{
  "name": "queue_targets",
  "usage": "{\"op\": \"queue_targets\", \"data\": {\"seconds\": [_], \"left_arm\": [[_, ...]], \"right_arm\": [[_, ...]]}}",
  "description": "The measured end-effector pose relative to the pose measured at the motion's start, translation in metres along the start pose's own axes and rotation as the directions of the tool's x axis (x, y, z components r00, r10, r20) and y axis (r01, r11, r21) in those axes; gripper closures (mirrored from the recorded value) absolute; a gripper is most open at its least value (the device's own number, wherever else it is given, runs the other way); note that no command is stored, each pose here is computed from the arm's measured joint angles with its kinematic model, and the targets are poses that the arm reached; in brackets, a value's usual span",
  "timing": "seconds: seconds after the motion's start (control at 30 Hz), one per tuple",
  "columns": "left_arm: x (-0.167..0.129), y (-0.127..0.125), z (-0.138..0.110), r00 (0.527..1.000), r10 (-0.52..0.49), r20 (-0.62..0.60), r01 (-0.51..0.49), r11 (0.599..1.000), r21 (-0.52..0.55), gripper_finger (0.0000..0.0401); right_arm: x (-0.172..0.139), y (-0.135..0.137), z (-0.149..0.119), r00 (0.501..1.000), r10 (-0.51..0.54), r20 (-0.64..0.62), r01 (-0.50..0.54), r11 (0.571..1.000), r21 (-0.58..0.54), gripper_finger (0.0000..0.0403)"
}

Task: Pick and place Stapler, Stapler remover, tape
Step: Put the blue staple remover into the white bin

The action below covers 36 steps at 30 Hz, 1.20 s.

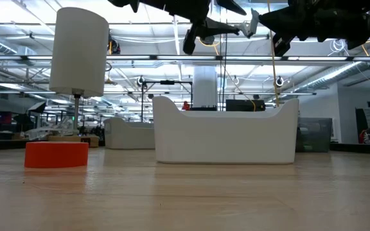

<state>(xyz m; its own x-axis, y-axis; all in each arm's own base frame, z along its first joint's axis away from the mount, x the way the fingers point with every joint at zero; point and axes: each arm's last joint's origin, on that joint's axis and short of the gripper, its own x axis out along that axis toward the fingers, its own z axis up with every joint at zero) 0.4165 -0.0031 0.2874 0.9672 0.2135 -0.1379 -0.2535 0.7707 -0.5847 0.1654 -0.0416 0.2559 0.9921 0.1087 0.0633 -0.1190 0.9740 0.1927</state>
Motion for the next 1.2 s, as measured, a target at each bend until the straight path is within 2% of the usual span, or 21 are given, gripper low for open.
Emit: {"op": "queue_targets", "data": {"seconds": [0.27, 0.43, 0.53, 0.6, 0.67, 0.83, 0.93, 1.0, 1.2], "left_arm": [[0.002, 0.011, 0.0, 0.997, 0.03, -0.066, -0.03, 1.0, 0.01, 0.022], [0.002, 0.01, -0.002, 0.997, 0.03, -0.072, -0.029, 1.0, 0.01, 0.022], [0.0, 0.006, -0.006, 0.996, 0.022, -0.084, -0.023, 1.0, 0.0, 0.0219], [-0.001, 0.003, -0.009, 0.995, 0.021, -0.096, -0.022, 1.0, -0.001, 0.0219], [-0.002, 0.0, -0.014, 0.993, 0.035, -0.11, -0.035, 0.999, 0.006, 0.0219], [-0.005, -0.004, -0.02, 0.991, 0.069, -0.112, -0.067, 0.998, 0.022, 0.0219], [-0.005, -0.005, -0.021, 0.991, 0.076, -0.114, -0.073, 0.997, 0.029, 0.0219], [-0.005, -0.005, -0.021, 0.99, 0.079, -0.114, -0.076, 0.997, 0.03, 0.0219], [-0.006, -0.003, -0.023, 0.987, 0.093, -0.129, -0.089, 0.995, 0.037, 0.0219]], "right_arm": [[-0.007, -0.005, 0.001, 0.998, -0.063, -0.007, 0.063, 0.998, 0.003, 0.0403], [-0.018, -0.01, 0.0, 0.979, -0.201, -0.031, 0.2, 0.979, -0.029, 0.0403], [-0.025, -0.014, -0.001, 0.941, -0.335, -0.042, 0.332, 0.94, -0.075, 0.0403], [-0.03, -0.018, -0.003, 0.894, -0.443, -0.061, 0.436, 0.894, -0.107, 0.0403], [-0.035, -0.022, -0.008, 0.817, -0.569, -0.092, 0.555, 0.82, -0.14, 0.0403], [-0.044, -0.032, -0.023, 0.546, -0.816, -0.19, 0.779, 0.578, -0.242, 0.0403], [-0.047, -0.036, -0.033, 0.408, -0.879, -0.246, 0.83, 0.469, -0.302, 0.0403], [-0.047, -0.038, -0.037, 0.353, -0.896, -0.27, 0.843, 0.43, -0.323, 0.0403], [-0.043, -0.047, -0.048, 0.256, -0.913, -0.318, 0.846, 0.371, -0.384, 0.0403]]}}
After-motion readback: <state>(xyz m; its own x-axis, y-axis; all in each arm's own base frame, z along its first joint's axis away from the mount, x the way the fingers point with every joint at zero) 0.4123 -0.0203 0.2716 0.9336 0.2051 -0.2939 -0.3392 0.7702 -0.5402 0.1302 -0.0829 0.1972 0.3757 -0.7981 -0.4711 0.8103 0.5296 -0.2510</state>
